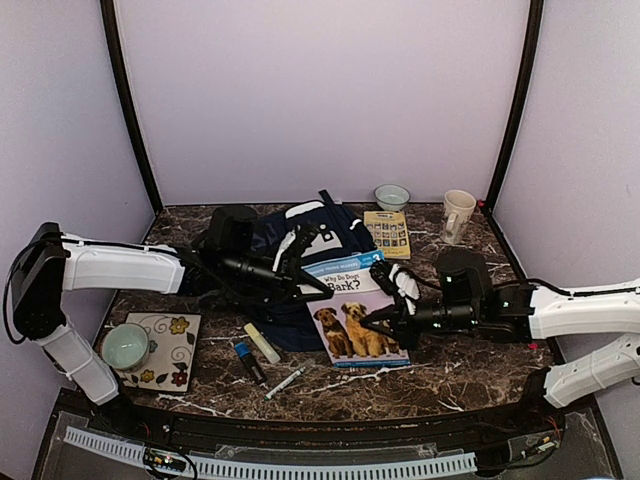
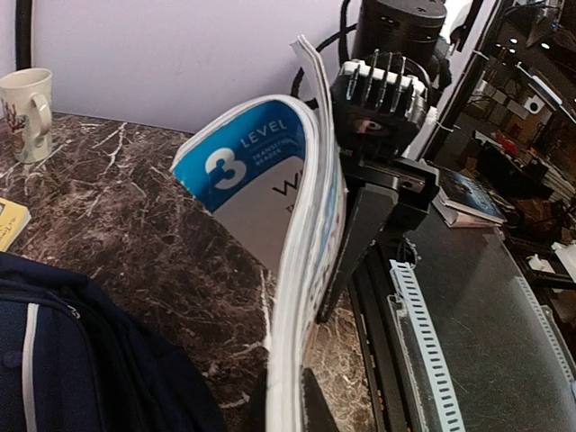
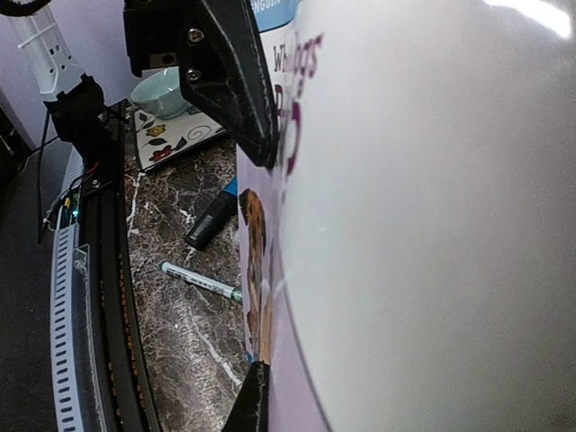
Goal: Pack the student bag
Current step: Pass from the right arm to the left, then pass from the left arm to the right, then pick up the largest pocket of the bag from the student bag, then place the book in the largest pocket of the bag.
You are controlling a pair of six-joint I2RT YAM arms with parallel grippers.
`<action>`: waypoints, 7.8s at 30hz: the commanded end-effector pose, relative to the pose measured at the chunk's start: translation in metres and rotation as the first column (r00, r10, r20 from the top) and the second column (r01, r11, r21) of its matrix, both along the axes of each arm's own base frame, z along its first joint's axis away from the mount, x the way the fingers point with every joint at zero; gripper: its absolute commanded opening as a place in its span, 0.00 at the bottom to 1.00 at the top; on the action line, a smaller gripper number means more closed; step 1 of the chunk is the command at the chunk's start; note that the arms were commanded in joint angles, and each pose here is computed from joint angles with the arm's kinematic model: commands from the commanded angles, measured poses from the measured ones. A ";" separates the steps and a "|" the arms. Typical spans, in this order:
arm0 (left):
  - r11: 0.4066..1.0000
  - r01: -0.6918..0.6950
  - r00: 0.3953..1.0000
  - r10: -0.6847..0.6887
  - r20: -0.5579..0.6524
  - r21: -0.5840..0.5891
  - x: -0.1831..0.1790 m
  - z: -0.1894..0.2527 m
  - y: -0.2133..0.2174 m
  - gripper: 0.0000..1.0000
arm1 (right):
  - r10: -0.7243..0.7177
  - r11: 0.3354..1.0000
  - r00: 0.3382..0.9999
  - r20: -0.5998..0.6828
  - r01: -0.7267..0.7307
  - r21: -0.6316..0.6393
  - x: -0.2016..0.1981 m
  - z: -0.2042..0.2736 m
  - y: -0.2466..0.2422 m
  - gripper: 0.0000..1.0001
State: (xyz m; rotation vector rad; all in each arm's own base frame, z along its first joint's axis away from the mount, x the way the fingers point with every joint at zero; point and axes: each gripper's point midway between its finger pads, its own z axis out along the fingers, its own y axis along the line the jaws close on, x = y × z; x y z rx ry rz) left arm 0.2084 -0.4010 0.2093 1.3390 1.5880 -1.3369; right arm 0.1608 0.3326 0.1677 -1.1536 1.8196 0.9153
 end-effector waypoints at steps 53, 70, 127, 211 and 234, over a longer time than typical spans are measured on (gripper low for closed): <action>0.724 -0.384 0.904 0.422 -0.072 -0.573 0.029 0.155 0.093 0.00 | -0.173 0.865 0.977 -0.127 0.212 0.455 0.059 0.070 -0.002 1.00; 0.762 -0.292 0.954 0.274 -0.121 -0.578 0.029 0.172 0.069 0.00 | -0.058 0.830 0.995 -0.082 0.094 0.550 0.047 0.097 0.010 0.98; 0.725 -0.676 0.726 0.686 0.051 -0.134 0.086 0.042 0.097 0.82 | -0.720 0.632 0.694 0.011 0.649 0.424 0.122 0.105 -0.092 0.00; 0.712 -0.691 0.717 0.653 0.242 0.127 0.078 0.005 0.012 0.00 | -0.834 0.537 0.547 0.066 0.781 0.318 0.109 0.053 -0.152 0.00; 0.790 -0.609 0.782 0.613 0.113 -0.065 0.106 0.067 0.025 0.00 | -0.546 0.727 0.827 -0.133 0.547 0.415 0.072 0.063 -0.091 0.00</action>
